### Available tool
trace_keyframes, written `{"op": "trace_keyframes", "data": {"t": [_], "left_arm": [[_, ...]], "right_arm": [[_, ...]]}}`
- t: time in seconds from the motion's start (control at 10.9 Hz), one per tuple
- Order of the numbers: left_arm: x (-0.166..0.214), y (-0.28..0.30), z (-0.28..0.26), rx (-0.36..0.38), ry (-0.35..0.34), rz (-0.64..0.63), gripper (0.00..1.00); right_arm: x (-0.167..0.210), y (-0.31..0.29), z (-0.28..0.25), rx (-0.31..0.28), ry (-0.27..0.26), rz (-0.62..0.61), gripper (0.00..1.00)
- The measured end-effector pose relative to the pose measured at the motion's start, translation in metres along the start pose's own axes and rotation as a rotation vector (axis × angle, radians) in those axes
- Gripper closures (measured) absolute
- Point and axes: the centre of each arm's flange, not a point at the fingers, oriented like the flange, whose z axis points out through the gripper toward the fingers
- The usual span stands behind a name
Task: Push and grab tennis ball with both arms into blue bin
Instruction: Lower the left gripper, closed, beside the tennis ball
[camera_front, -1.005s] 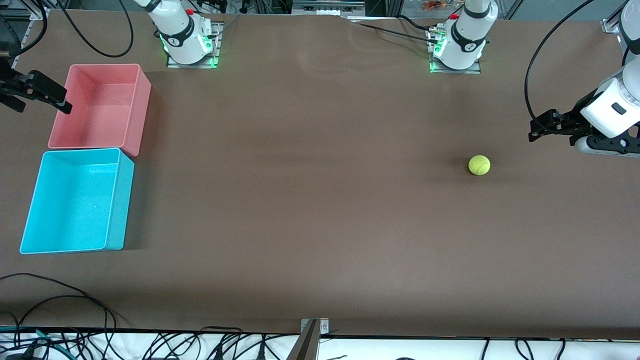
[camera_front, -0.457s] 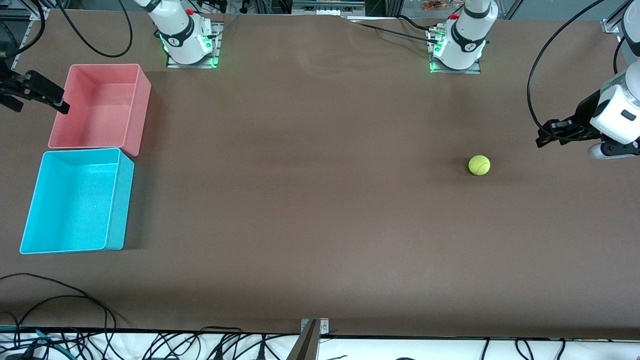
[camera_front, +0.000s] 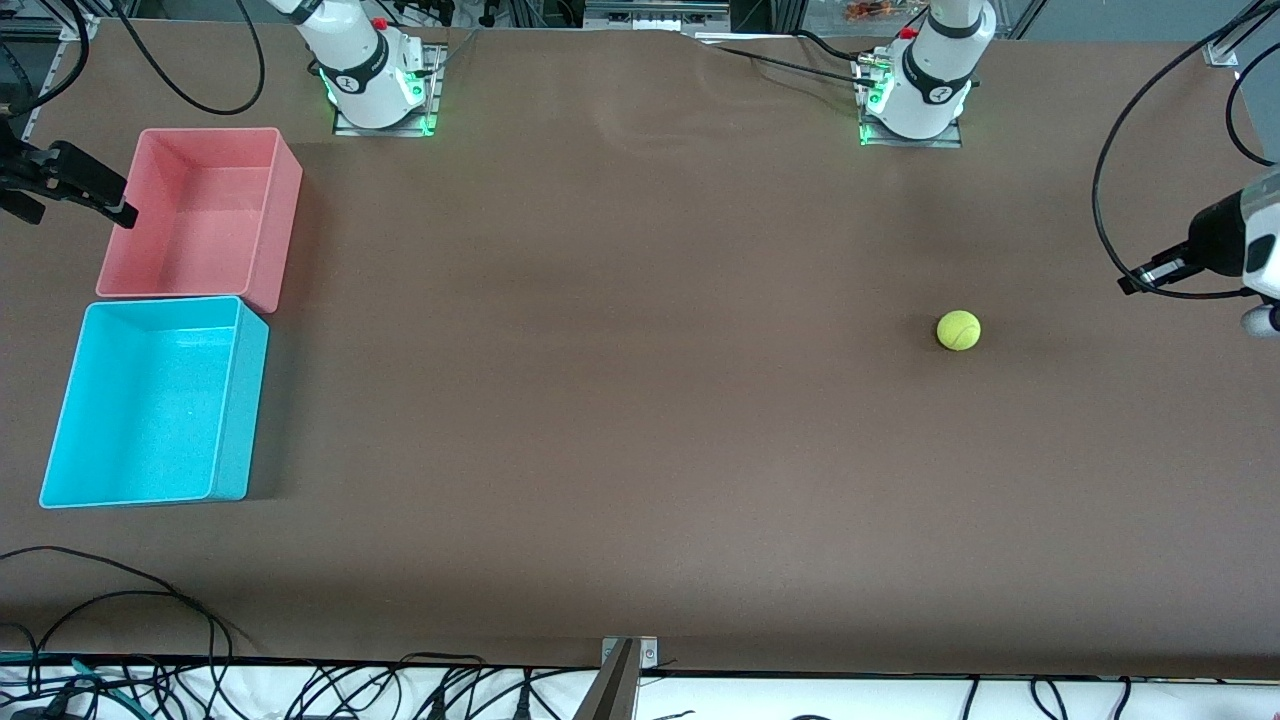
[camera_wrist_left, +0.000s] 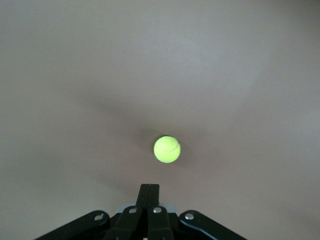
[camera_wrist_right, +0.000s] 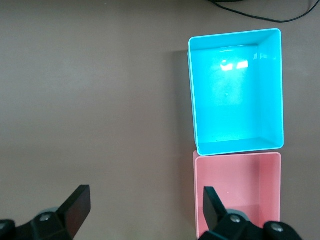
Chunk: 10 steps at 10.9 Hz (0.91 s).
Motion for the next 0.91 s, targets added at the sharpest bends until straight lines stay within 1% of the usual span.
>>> {"op": "trace_keyframes", "data": {"t": [0.09, 0.37, 0.46, 0.55, 0.64, 0.73, 0.82, 0.91], "left_arm": [[0.008, -0.012, 0.01, 0.002, -0.022, -0.094, 0.99], [0.025, -0.021, 0.037, 0.019, -0.068, -0.512, 0.99], [0.029, -0.02, 0.046, 0.028, -0.078, -0.604, 0.96], [0.033, -0.02, 0.053, 0.036, -0.087, -0.657, 0.95], [0.038, -0.026, 0.061, 0.042, -0.099, -0.694, 0.92], [0.043, -0.036, 0.072, 0.05, -0.118, -0.72, 0.93], [0.047, -0.043, 0.086, 0.063, -0.143, -0.734, 0.99], [0.051, -0.046, 0.101, 0.107, -0.143, -0.737, 0.99]], "right_arm": [[0.0, 0.0, 0.0, 0.0, 0.0, 0.0, 0.0], [0.0, 0.0, 0.0, 0.0, 0.0, 0.0, 0.0], [0.0, 0.0, 0.0, 0.0, 0.0, 0.001, 0.0], [0.0, 0.0, 0.0, 0.0, 0.0, 0.001, 0.0], [0.0, 0.0, 0.0, 0.0, 0.0, 0.001, 0.0], [0.0, 0.0, 0.0, 0.0, 0.0, 0.001, 0.0], [0.0, 0.0, 0.0, 0.0, 0.001, 0.001, 0.0], [0.0, 0.0, 0.0, 0.0, 0.001, 0.001, 0.0]]}}
